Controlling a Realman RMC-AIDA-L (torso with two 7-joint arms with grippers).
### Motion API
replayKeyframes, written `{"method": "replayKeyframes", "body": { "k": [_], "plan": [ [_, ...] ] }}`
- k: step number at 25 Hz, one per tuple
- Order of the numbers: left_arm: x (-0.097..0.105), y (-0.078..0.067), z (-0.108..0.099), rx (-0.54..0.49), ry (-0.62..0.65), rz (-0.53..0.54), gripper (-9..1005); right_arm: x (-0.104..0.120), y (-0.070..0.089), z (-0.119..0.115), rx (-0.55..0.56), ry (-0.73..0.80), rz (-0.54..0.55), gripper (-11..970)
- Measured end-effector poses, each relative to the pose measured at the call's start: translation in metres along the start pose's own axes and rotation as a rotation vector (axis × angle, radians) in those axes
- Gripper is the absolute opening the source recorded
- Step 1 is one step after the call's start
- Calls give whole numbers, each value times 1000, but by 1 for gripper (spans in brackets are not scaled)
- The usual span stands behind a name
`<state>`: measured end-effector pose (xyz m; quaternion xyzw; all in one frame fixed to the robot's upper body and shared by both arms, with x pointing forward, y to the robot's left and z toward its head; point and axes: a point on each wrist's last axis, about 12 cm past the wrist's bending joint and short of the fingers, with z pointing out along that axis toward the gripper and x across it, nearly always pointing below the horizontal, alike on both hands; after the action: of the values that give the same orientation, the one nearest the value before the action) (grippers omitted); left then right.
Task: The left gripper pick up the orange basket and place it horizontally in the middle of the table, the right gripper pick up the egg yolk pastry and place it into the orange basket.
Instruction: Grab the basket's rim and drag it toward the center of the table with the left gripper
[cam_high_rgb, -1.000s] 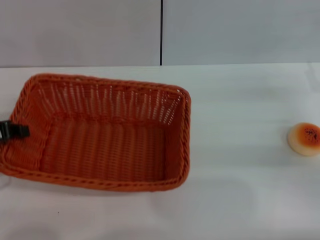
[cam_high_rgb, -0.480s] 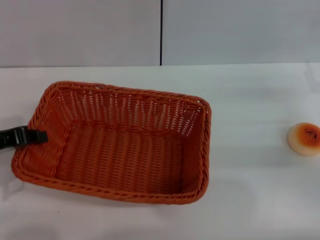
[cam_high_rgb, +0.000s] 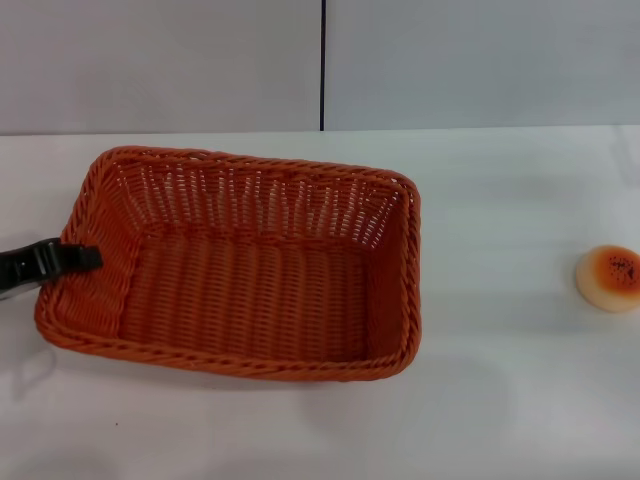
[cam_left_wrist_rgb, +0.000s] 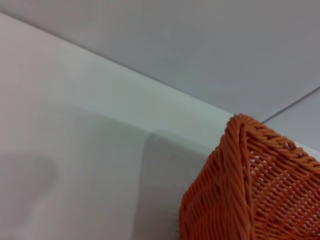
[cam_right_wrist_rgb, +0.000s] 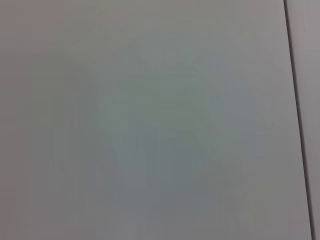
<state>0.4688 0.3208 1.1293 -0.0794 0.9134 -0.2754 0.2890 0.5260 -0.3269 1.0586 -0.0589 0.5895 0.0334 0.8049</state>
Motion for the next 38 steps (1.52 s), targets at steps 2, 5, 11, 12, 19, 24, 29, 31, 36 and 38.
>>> {"method": "replayKeyframes", "body": {
  "k": [2,5,11,12,19,24,29,31,36,38],
  "plan": [
    [2,3,2,-2,4,-4,159,1,0,0,3,5,0,613],
    [2,3,3,0,10,1,160,1,0,1,2,10,1,613],
    [2,5,3,-1,18,4,162,1,0,2,-1,13,0,612],
    [2,5,3,-1,18,4,163,1,0,2,0,13,0,612],
    [7,26,6,65,18,-116,165,2,-1,0,3,14,0,612],
    [8,27,9,87,33,-124,404,1,0,0,2,11,0,612],
    [5,24,9,116,25,-132,564,1,0,1,0,6,-1,612],
    [5,24,8,125,25,-138,628,1,0,1,0,5,-1,612],
    [6,27,7,171,19,-153,731,0,0,2,-2,-1,-2,611],
    [1,29,2,190,-18,-148,749,-1,0,1,-2,-3,-3,611]
  ]
}}
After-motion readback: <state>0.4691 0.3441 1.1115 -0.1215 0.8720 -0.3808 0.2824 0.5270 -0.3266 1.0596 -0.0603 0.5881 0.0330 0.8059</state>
